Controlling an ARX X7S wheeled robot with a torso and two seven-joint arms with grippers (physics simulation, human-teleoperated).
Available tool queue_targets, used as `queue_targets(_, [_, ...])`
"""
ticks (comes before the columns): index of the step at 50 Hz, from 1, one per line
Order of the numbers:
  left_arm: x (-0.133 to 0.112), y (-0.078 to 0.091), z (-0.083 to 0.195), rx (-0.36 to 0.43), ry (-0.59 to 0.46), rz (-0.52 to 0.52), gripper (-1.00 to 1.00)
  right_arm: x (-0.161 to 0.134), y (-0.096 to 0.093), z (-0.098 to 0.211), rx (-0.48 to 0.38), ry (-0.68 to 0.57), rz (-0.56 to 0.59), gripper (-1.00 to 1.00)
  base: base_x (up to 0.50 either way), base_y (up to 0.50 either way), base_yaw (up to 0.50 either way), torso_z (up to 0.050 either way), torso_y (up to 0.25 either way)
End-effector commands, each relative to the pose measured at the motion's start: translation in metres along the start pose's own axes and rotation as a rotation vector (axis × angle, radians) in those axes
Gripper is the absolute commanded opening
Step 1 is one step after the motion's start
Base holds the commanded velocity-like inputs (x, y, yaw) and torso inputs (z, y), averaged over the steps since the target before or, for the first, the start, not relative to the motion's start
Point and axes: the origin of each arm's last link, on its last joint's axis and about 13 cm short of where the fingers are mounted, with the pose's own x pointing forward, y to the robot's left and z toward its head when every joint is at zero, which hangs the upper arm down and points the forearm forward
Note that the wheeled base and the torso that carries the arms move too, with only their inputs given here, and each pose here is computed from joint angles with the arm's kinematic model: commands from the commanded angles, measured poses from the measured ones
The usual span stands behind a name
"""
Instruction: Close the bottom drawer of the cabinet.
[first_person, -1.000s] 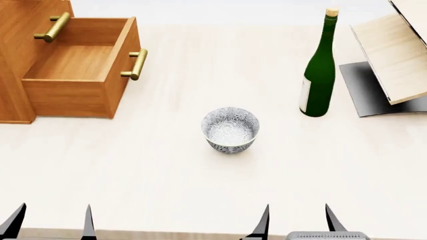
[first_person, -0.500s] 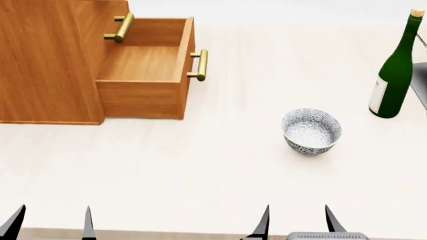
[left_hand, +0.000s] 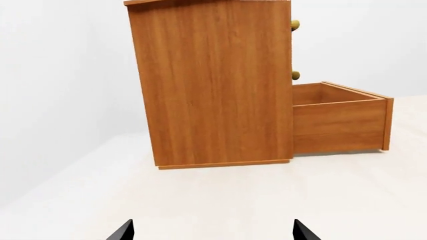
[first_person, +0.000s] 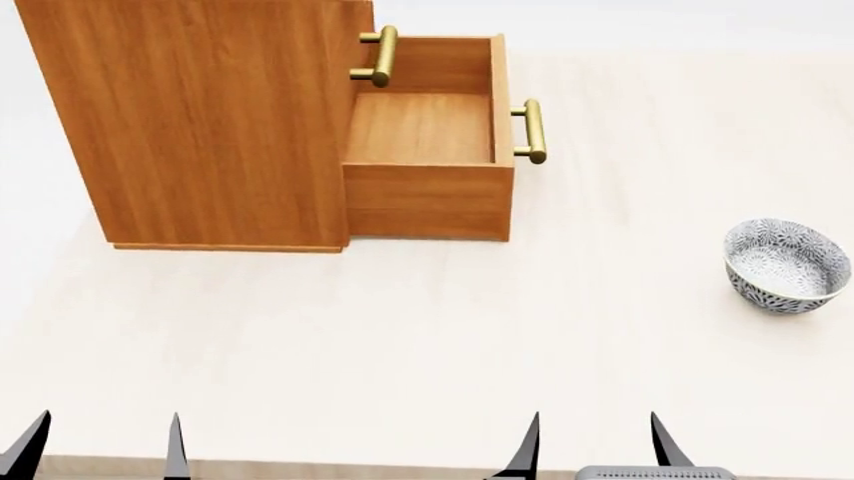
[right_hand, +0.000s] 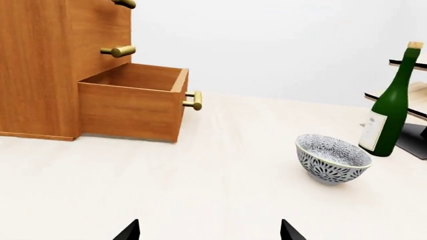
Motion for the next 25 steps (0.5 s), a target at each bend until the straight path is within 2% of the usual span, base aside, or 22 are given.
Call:
queue_targets(1, [0.0002,0.0002,-0.0024,0.006,0.001,0.006,1.00,0.0003,-0.0005,-0.0003,0.002,-0.001,-0.001,1.00,0.00,0.50,0.00,0.000,0.000])
queue_targets(16, [0.0013,0.0002,-0.0036,0.019,-0.002,0.009,1.00,-0.0002,-0.0022,-0.0003,0.019,0.001,-0.002,1.00,0.00,0.49,0.00,0.000,0.000])
queue_targets(25, [0.0027,0.0009,-0.0066,0.025,0.013,0.023,1.00,0.0013,-0.0013,0.0009,0.027,0.038,-0.037,1.00,0.00,0.00,0.00,0.000,0.000])
